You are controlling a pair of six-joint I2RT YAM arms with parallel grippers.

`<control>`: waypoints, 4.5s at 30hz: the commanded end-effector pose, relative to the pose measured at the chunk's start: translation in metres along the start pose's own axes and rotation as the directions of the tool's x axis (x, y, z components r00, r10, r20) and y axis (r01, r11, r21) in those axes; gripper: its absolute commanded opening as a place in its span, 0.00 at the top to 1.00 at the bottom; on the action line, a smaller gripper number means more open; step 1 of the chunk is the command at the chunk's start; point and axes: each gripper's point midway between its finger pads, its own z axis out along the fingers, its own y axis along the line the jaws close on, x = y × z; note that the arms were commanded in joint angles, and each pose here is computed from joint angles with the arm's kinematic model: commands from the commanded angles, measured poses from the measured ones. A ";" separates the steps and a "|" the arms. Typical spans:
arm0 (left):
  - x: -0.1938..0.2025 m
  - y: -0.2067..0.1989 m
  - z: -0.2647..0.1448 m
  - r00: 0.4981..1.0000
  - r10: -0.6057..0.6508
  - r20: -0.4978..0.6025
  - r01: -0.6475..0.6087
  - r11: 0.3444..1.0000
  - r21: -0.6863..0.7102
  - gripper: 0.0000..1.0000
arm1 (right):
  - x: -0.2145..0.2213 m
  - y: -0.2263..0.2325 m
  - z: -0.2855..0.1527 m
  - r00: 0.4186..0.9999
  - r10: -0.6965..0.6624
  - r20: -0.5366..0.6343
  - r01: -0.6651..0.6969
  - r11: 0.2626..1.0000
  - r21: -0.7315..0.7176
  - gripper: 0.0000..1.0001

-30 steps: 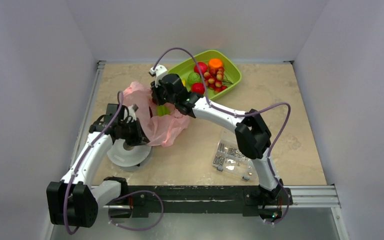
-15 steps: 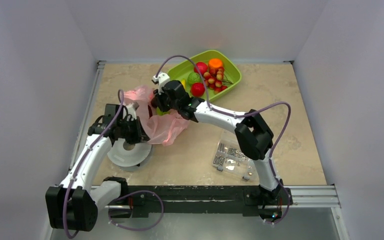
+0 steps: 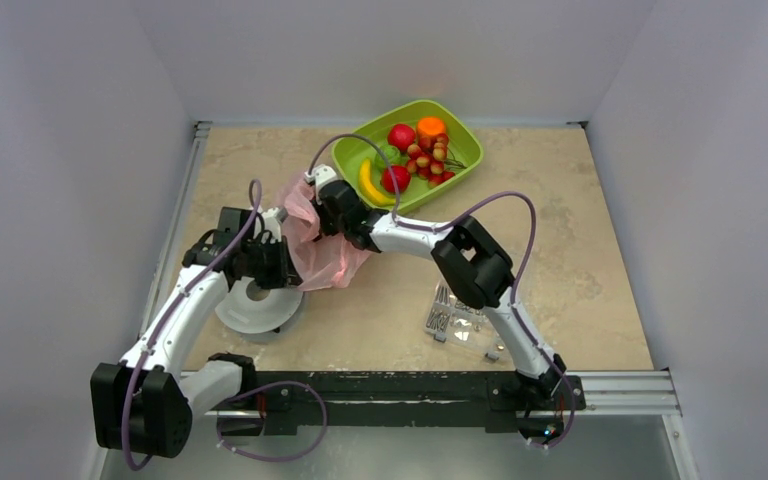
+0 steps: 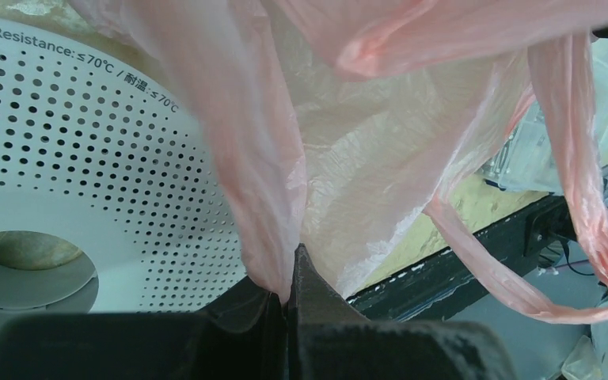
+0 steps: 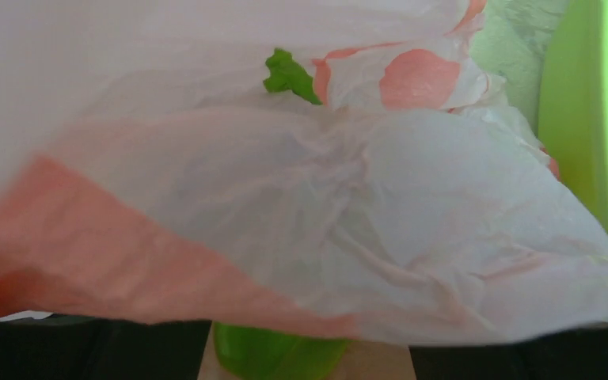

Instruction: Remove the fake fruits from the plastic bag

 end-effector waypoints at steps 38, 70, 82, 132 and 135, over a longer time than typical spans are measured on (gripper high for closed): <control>-0.015 -0.002 -0.005 0.996 0.064 0.057 -0.063 0.998 -0.011 1.00 | -0.019 -0.015 -0.001 0.996 0.053 -0.070 -0.043 0.990 0.135 0.05; -0.045 -0.021 -0.070 0.908 0.167 0.385 -0.151 0.986 -0.070 0.41 | -0.134 0.034 -0.069 0.979 0.135 0.156 -0.108 0.980 -0.168 1.00; -0.123 -0.065 -0.134 0.574 0.379 0.726 -0.389 0.906 -0.165 0.03 | -0.146 0.048 -0.115 0.969 0.213 0.124 -0.170 0.942 -0.290 1.00; -0.161 -0.038 -0.099 0.611 0.446 0.654 -0.348 0.893 -0.284 0.09 | -0.217 -0.125 -0.143 0.814 0.335 0.475 -0.381 0.924 0.002 1.00; -0.160 -0.040 -0.096 0.616 0.453 0.645 -0.361 0.890 -0.279 0.09 | -0.194 -0.155 -0.111 0.831 0.354 0.429 -0.423 0.903 0.074 1.00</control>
